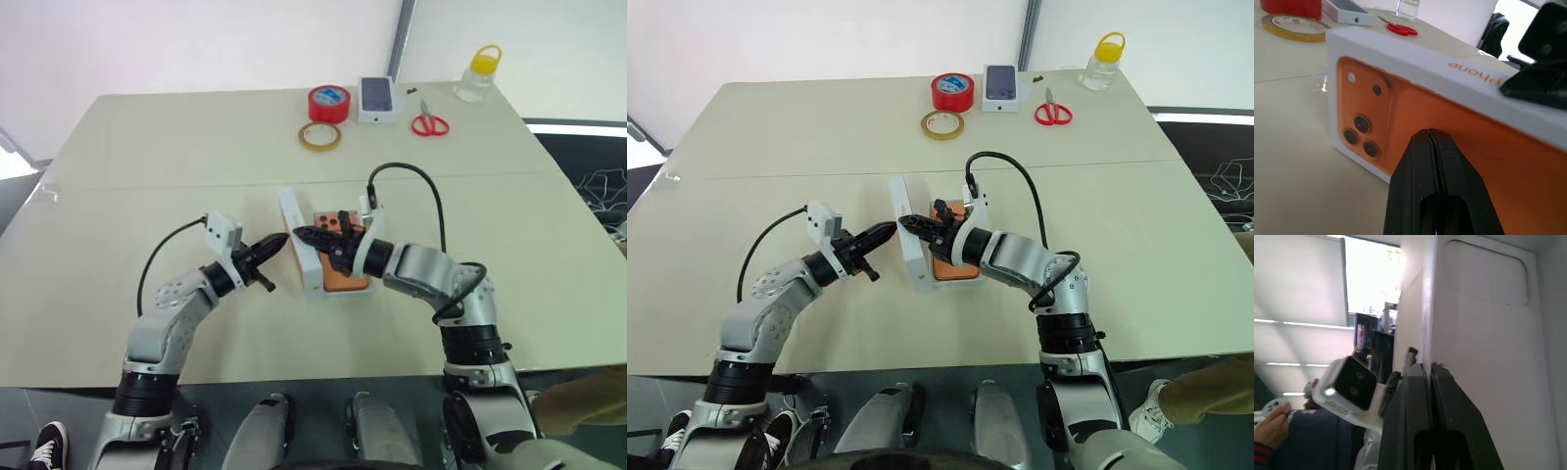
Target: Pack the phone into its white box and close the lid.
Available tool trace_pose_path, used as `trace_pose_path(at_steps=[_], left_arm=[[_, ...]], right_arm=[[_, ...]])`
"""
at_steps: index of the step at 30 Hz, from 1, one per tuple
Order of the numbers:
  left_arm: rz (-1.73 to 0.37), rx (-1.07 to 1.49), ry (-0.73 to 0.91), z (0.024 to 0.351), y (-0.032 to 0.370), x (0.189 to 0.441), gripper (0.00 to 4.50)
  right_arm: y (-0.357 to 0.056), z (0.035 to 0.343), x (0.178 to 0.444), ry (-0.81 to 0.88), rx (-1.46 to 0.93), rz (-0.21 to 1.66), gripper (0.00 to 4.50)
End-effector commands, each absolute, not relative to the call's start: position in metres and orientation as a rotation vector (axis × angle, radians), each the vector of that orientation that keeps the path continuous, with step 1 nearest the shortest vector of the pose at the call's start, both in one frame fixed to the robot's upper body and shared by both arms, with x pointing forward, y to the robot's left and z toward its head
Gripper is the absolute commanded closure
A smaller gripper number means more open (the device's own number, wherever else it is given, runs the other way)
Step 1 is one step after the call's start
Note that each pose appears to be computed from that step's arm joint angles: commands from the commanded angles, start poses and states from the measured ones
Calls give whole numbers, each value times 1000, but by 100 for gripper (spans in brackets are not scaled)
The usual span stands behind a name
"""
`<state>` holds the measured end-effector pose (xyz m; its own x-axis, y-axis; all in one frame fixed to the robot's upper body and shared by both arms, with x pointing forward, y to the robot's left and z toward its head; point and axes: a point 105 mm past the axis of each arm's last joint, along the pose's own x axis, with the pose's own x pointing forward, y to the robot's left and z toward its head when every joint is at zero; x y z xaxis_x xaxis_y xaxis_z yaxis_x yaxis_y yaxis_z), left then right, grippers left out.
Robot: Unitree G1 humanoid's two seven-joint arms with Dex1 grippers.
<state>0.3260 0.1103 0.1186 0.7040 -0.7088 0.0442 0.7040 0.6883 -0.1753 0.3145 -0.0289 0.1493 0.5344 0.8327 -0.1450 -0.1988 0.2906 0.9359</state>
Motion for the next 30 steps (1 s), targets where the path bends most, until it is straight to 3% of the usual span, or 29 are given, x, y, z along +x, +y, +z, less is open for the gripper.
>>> trace_pose_path(at_steps=[1, 3, 9, 19, 22, 28, 29, 30], left_arm=[[-806, -166, -35, 132, 102, 329, 450], [-816, -167, -38, 132, 97, 329, 450], [-858, -185, -47, 133, 79, 331, 450], [-942, -214, -19, 122, 45, 329, 450], [-940, -210, -20, 122, 46, 329, 450], [-890, -176, -10, 126, 67, 330, 450], [-870, -158, -1, 125, 74, 330, 450], [-846, -135, 10, 123, 80, 331, 450]], right_arm=[[-39, 144, 319, 712, 1055, 724, 388], [-39, 146, 317, 697, 1024, 746, 313], [-66, 155, 323, 589, 861, 730, 6], [-136, 171, 360, 351, 563, 588, 6], [-146, 165, 363, 328, 398, 541, 91], [-141, 152, 359, 284, 59, 577, 409], [-141, 151, 360, 273, 14, 581, 446], [-139, 150, 359, 264, -3, 591, 446]])
